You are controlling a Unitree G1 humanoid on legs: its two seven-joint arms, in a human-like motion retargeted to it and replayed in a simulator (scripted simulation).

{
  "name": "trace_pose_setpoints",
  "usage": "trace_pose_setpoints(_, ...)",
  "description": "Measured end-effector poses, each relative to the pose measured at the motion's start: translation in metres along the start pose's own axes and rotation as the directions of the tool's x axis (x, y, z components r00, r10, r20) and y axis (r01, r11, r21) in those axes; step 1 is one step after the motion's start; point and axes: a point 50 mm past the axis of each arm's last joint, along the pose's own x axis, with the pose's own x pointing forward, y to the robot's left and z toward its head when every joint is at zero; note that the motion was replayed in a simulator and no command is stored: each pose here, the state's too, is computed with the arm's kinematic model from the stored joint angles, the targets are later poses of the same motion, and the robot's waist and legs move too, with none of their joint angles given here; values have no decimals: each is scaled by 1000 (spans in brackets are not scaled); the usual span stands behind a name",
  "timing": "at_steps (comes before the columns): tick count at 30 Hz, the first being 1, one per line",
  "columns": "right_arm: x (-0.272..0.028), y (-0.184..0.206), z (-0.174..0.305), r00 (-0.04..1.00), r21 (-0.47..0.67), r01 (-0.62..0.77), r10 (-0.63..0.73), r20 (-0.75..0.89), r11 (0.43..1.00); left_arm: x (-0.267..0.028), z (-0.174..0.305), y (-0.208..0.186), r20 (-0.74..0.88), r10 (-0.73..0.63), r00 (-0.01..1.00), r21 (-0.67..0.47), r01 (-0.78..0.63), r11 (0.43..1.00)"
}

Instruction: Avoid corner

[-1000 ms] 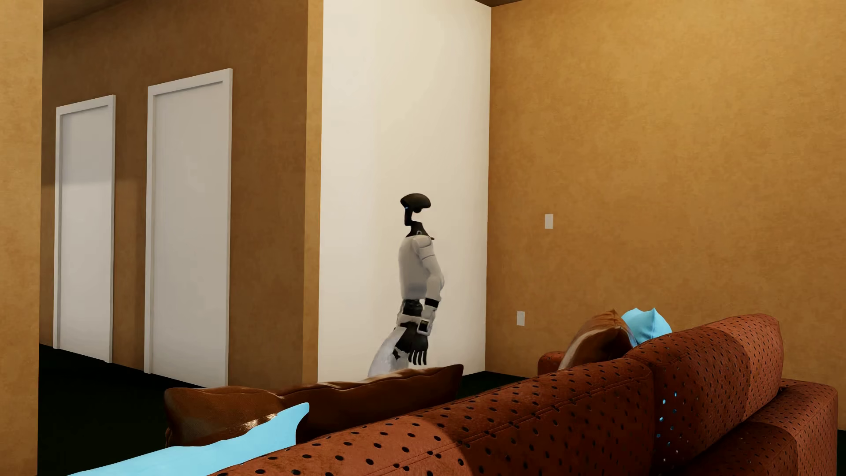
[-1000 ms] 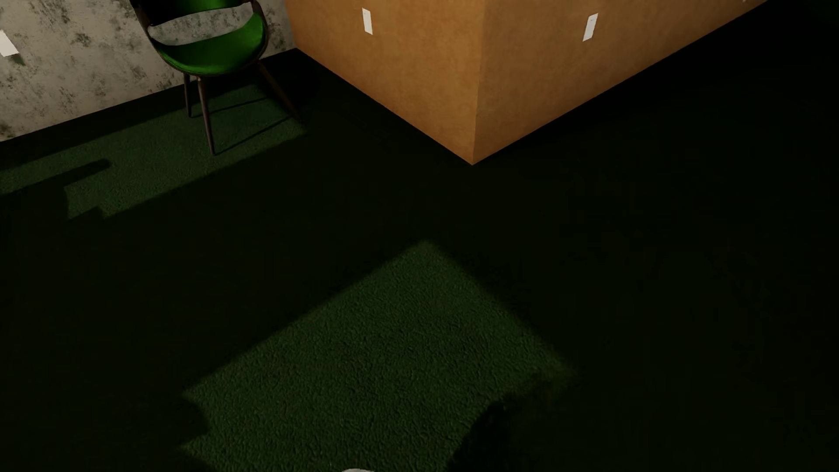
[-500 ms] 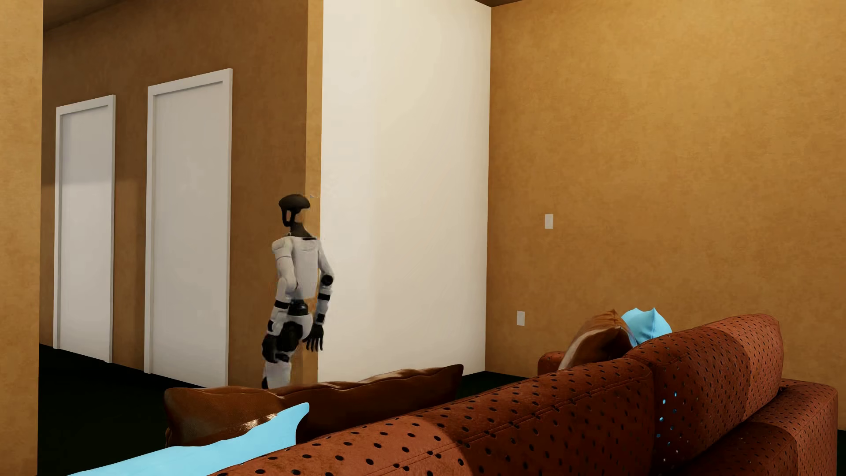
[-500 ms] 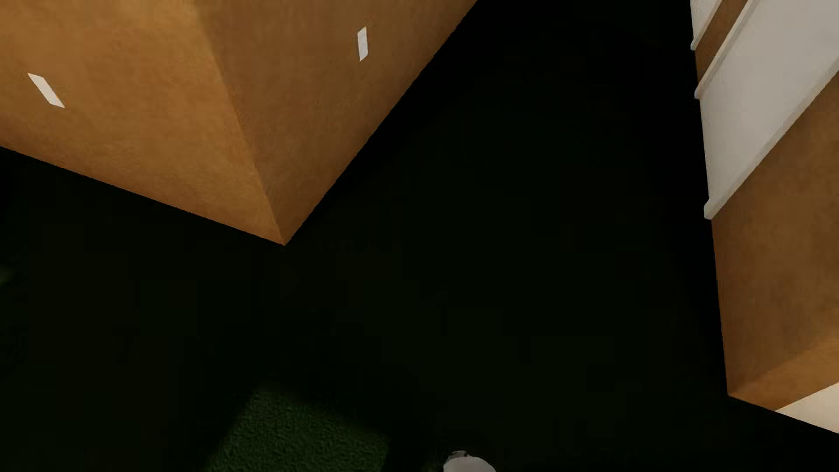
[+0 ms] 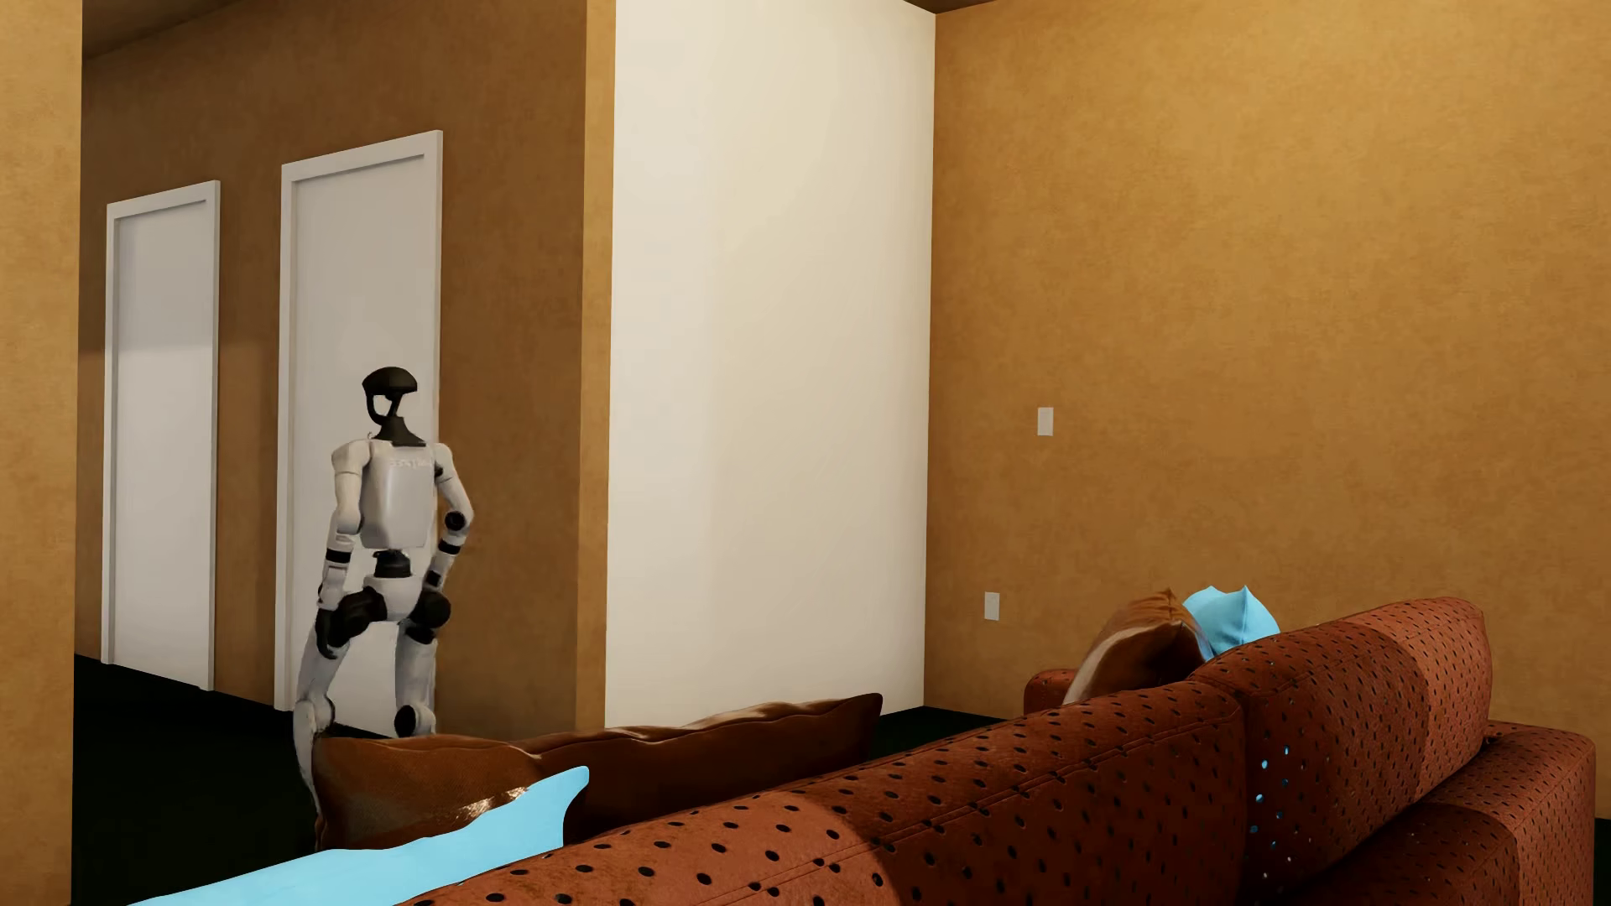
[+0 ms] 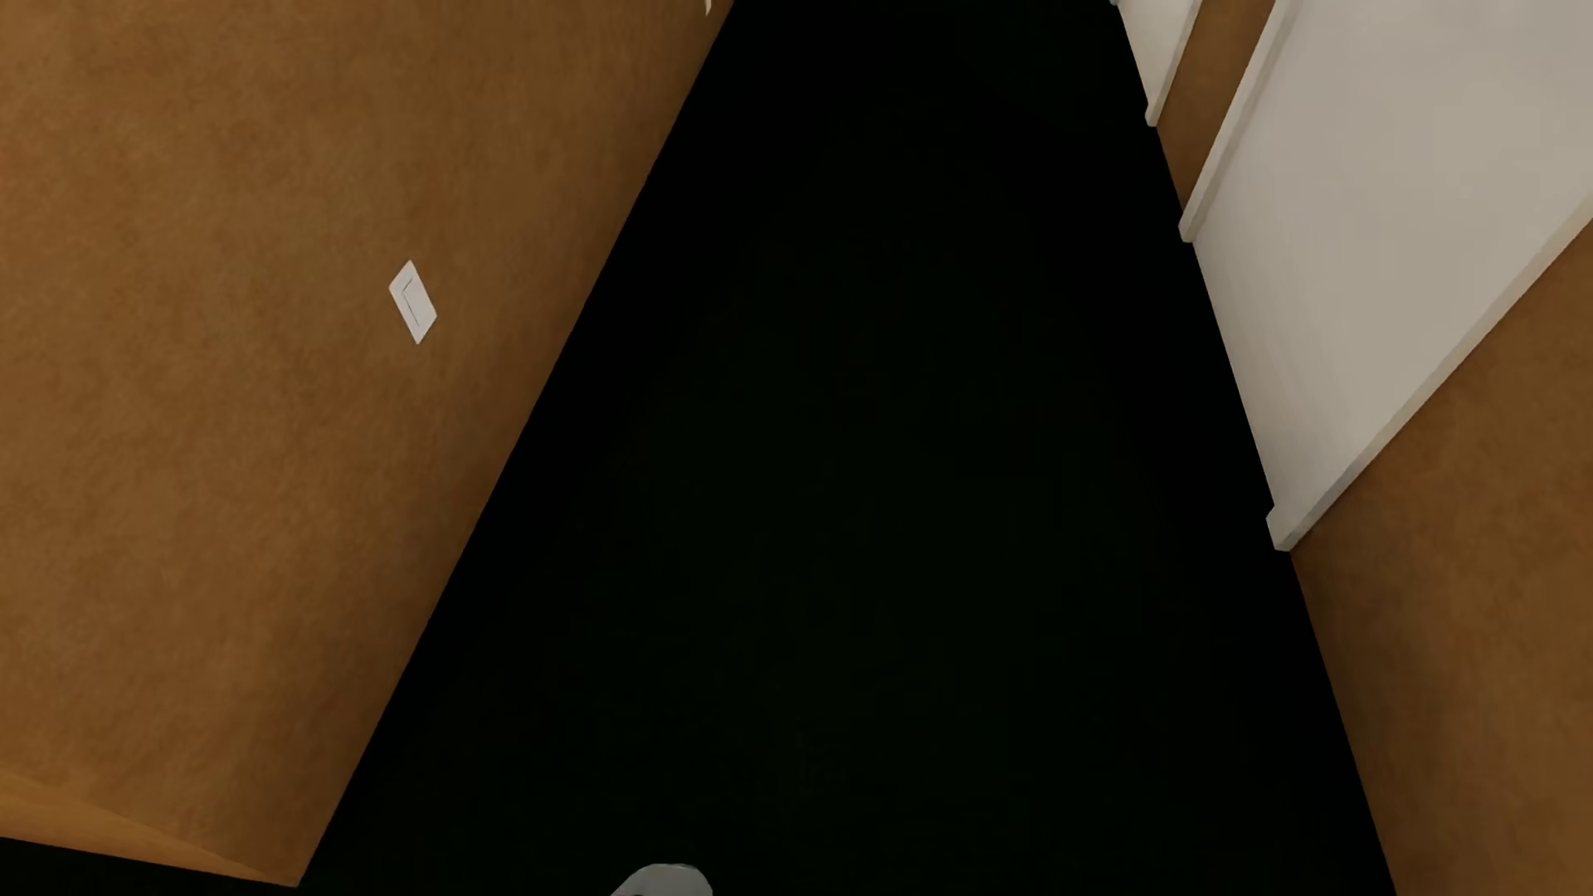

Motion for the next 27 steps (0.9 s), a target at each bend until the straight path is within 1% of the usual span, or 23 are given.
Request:
trace_pose_setpoints(1, 6, -12, 25, 996, -3, 32, -31, 78, 999, -1, -1, 0, -1, 2, 1000, -4, -2, 1000)
trace_pose_setpoints(3, 8, -35, 64, 974, -8, 90, -86, 210, 996, -3, -4, -2, -3, 1, 1000, -18, -1, 1000)
trace_pose_setpoints(5, 4, -44, 73, 960, 29, 120, -124, 251, 992, -4, -13, -4, -34, 0, 999, -32, -1, 999)
trace_pose_setpoints(6, 5, -39, 66, 966, 52, 114, -123, 227, 992, -4, -20, -5, -68, -4, 998, -27, 2, 1000)
trace_pose_setpoints(7, 7, -25, 49, 982, 73, 83, -94, 162, 994, -5, -30, -6, -116, -10, 993, -23, 7, 1000)
trace_pose_setpoints(8, 7, -11, 30, 994, 70, 49, -55, 94, 996, -4, -34, -5, -143, -11, 990, -9, 10, 1000)
trace_pose_setpoints(10, 7, 14, 4, 999, -22, -46, 45, -14, 999, 1, -24, -4, -124, -6, 992, -15, 4, 1000)
trace_pose_setpoints(11, 4, 25, -12, 994, -48, -86, 83, -75, 995, 3, -12, -1, -81, -2, 997, -8, 1, 1000)
trace_pose_setpoints(12, -2, 33, -30, 985, -36, -105, 99, -140, 994, 6, 0, 1, -41, 4, 999, -9, -5, 1000)
trace_pose_setpoints(14, -20, 49, -67, 954, -51, -169, 150, -261, 984, 8, 33, 13, 83, 34, 996, -9, -33, 999)
trace_pose_setpoints(15, -29, 55, -81, 938, -53, -192, 168, -303, 980, 9, 50, 21, 146, 54, 988, -8, -54, 999)
trace_pose_setpoints(16, -38, 60, -93, 926, -28, -194, 173, -336, 981, 7, 69, 32, 213, 83, 974, -17, -82, 997)
trace_pose_setpoints(18, -51, 70, -108, 902, -18, -226, 203, -380, 974, 3, 103, 53, 322, 132, 937, -18, -133, 991)
trace_pose_setpoints(19, -57, 75, -118, 883, 0, -229, 208, -420, 973, 1, 111, 60, 351, 157, 923, -39, -153, 987)
trace_pose_setpoints(21, -67, 83, -131, 854, 35, -230, 219, -471, 972, 0, 108, 64, 342, 190, 920, -102, -164, 981)
trace_pose_setpoints(22, -69, 86, -132, 847, 28, -248, 231, -478, 968, 2, 101, 60, 317, 185, 930, -117, -155, 981)
trace_pose_setpoints(23, -70, 88, -133, 841, 8, -271, 241, -484, 963, 6, 83, 48, 257, 159, 953, -124, -131, 984)
trace_pose_setpoints(24, -63, 81, -128, 853, 3, -249, 221, -473, 969, 8, 71, 39, 210, 137, 968, -125, -112, 986)
trace_pose_setpoints(26, -40, 64, -103, 904, -10, -196, 176, -390, 981, 12, 57, 22, 145, 69, 987, -49, -62, 997)
trace_pose_setpoints(27, -30, 54, -88, 926, -12, -164, 150, -346, 986, 12, 42, 14, 97, 41, 994, -31, -39, 999)
